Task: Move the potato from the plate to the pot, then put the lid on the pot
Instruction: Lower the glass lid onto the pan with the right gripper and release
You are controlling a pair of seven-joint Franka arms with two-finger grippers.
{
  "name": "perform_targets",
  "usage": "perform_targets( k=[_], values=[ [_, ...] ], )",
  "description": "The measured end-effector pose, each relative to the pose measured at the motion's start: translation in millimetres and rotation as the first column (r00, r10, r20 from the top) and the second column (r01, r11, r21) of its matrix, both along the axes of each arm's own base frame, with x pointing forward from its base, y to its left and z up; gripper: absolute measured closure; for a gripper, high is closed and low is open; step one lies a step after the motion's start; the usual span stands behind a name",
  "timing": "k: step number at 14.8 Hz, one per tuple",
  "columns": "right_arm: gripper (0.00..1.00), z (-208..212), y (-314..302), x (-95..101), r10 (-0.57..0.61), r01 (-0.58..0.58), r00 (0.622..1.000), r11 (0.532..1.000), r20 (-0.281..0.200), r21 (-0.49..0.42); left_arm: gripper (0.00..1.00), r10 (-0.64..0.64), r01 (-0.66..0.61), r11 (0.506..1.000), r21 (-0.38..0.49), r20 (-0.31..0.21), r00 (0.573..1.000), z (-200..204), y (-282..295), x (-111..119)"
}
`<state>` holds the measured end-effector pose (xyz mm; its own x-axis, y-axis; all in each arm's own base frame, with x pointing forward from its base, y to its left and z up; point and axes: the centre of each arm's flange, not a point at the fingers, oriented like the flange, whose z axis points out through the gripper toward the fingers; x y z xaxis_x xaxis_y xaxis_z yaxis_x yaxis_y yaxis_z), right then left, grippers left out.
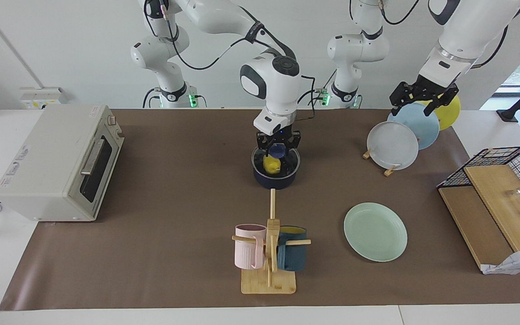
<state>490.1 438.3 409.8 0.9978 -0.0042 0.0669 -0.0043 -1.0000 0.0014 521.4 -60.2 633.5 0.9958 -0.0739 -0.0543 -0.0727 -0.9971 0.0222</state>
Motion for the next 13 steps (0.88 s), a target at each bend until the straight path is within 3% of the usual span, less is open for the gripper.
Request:
perform_targets(
  k=[2,3,8,11,13],
  values=[
    [0.03,18.1,-13.4,15.1,-0.026,0.026,0.999,1.0,0.019,0.011,0.0,0.002,-0.002,1.0,0.0,0.0,1.0,0.1,1.2,0.1],
    [0.01,30.8,-24.4,23.4,-0.037,0.036,0.999,0.999,0.018,0.009,0.0,0.003,-0.003,1.0,0.0,0.001,1.0,0.4,1.5,0.1],
    [0.0,111.7,-125.4,67.6,-0.022,0.022,1.0,0.999,-0.012,-0.024,0.0,0.004,-0.004,1.0,0.0,0.002,1.0,0.8,2.0,-0.1],
    [0.0,138.5,-220.3,94.1,-0.024,0.024,0.999,0.999,-0.023,-0.032,0.0,0.006,-0.006,1.0,0.0,0.002,1.0,0.8,3.3,0.0],
    [0.0,149.8,-273.6,101.6,-0.023,0.021,0.999,0.999,-0.04,-0.038,0.0,0.006,-0.006,1.0,0.0,0.003,1.0,1.5,3.3,-0.4]
  ],
)
